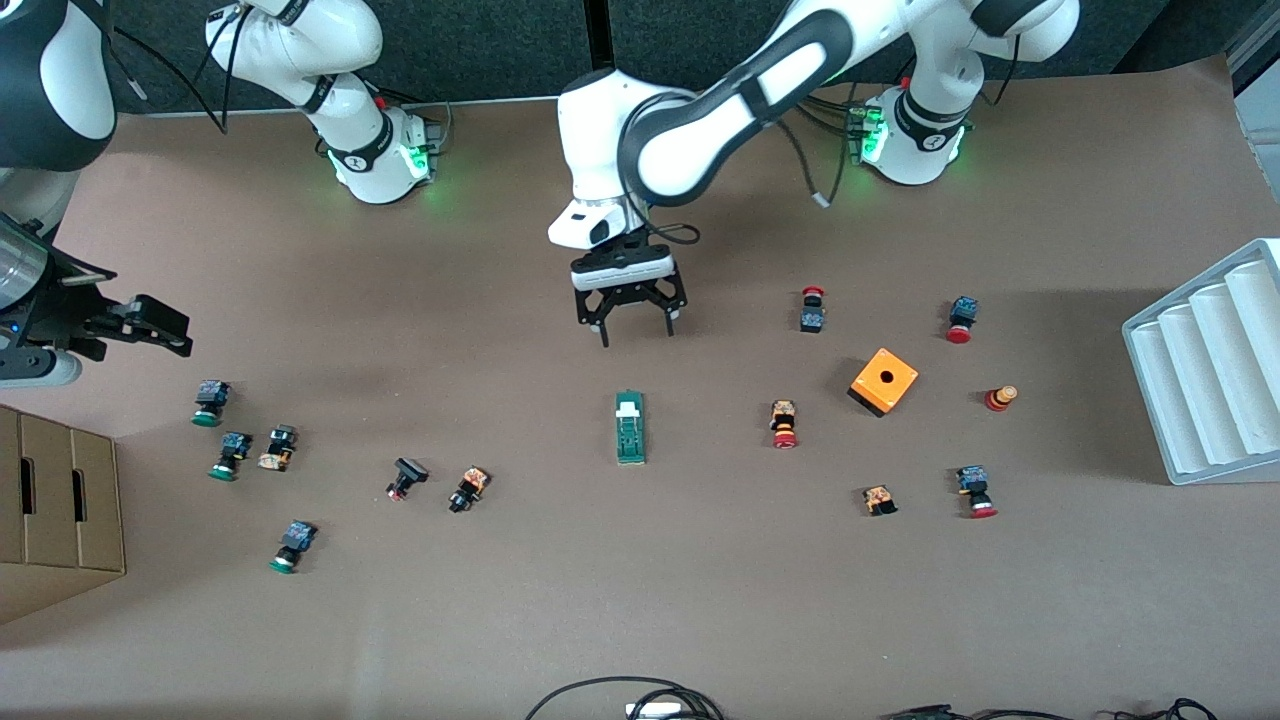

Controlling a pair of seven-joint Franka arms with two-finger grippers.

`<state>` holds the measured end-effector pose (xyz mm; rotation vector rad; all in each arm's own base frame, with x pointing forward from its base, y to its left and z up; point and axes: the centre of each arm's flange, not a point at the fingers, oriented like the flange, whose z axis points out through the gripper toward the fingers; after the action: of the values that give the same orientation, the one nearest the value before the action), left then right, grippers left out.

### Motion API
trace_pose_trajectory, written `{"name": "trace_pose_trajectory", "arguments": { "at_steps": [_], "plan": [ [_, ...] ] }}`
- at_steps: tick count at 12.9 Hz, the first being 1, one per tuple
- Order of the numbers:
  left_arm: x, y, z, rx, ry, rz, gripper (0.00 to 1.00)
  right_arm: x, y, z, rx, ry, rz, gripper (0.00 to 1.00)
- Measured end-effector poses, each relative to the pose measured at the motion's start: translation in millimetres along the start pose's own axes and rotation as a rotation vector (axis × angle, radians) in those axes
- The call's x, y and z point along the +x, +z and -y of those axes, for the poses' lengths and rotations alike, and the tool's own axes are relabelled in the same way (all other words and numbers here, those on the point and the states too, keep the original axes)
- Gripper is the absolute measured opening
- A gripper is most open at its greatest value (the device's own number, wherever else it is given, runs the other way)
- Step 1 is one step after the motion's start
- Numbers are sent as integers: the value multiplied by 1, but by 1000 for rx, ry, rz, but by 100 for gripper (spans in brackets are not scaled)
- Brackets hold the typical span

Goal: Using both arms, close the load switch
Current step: 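Move the left gripper over the green load switch, then lower the left gripper onto the switch while the right gripper reaches it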

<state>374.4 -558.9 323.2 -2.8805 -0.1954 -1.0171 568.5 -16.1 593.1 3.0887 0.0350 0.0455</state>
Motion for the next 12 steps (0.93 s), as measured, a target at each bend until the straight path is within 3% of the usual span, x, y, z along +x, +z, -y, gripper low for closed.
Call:
{"name": "trace_pose_trajectory", "arguments": {
  "at_steps": [4,7,12],
  "plan": [
    [-55,63,-1,-66,39,-199,100,3,6,-12,-2,22,1,100],
    [-94,107,6,-118,38,-277,99,5,4,-15,-3,28,-18,100],
    [-149,137,2,-116,9,-396,96,7,4,-15,-4,28,-28,100]
  ]
}}
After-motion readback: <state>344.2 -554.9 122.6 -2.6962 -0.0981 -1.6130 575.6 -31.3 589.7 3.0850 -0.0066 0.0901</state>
